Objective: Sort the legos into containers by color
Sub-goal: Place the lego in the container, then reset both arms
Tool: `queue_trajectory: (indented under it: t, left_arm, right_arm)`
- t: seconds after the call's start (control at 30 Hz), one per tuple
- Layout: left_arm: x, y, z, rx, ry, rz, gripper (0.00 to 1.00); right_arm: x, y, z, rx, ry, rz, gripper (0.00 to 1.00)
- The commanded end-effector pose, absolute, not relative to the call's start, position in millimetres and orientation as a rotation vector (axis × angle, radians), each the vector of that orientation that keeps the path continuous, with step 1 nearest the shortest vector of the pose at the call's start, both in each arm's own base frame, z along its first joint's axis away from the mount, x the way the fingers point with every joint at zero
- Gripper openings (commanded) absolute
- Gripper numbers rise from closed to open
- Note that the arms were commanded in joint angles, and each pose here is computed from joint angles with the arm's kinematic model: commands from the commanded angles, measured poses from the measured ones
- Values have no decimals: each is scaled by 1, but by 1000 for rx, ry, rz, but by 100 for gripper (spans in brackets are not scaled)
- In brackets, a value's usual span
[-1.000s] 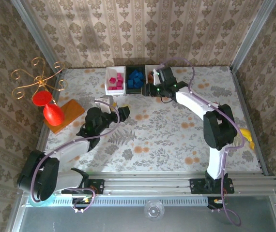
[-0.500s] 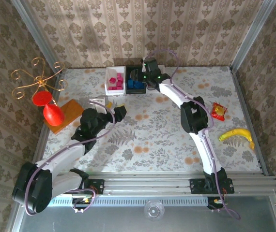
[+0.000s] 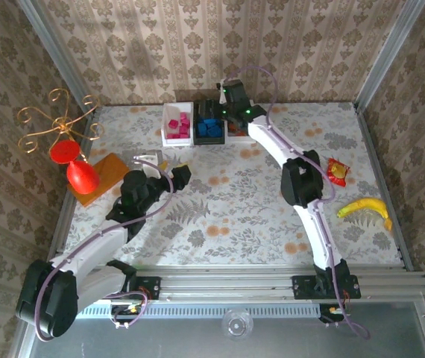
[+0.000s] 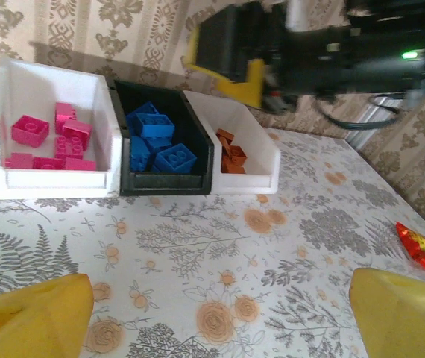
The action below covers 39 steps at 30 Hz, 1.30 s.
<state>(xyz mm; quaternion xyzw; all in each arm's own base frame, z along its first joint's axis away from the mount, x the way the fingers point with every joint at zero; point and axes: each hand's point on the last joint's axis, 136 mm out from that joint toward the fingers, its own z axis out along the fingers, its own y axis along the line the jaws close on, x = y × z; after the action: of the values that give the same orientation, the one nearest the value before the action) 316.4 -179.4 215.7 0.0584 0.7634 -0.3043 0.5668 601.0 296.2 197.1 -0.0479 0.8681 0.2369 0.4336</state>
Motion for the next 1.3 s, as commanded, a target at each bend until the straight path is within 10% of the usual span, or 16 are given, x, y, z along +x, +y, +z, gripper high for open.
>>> queue_trajectory:
  t: [0.0, 0.57, 1.27]
  left_arm:
    - [323, -168, 217, 113, 1769, -658, 90]
    - [371, -52, 230, -148, 1690, -272, 100]
    - [384, 21, 159, -203, 1880, 97, 100]
  right_arm:
    - [571, 265, 264, -173, 2062, 466, 80]
    - [419, 40, 247, 153, 1866, -304, 100]
    - [428, -13, 154, 221, 2003, -368, 100]
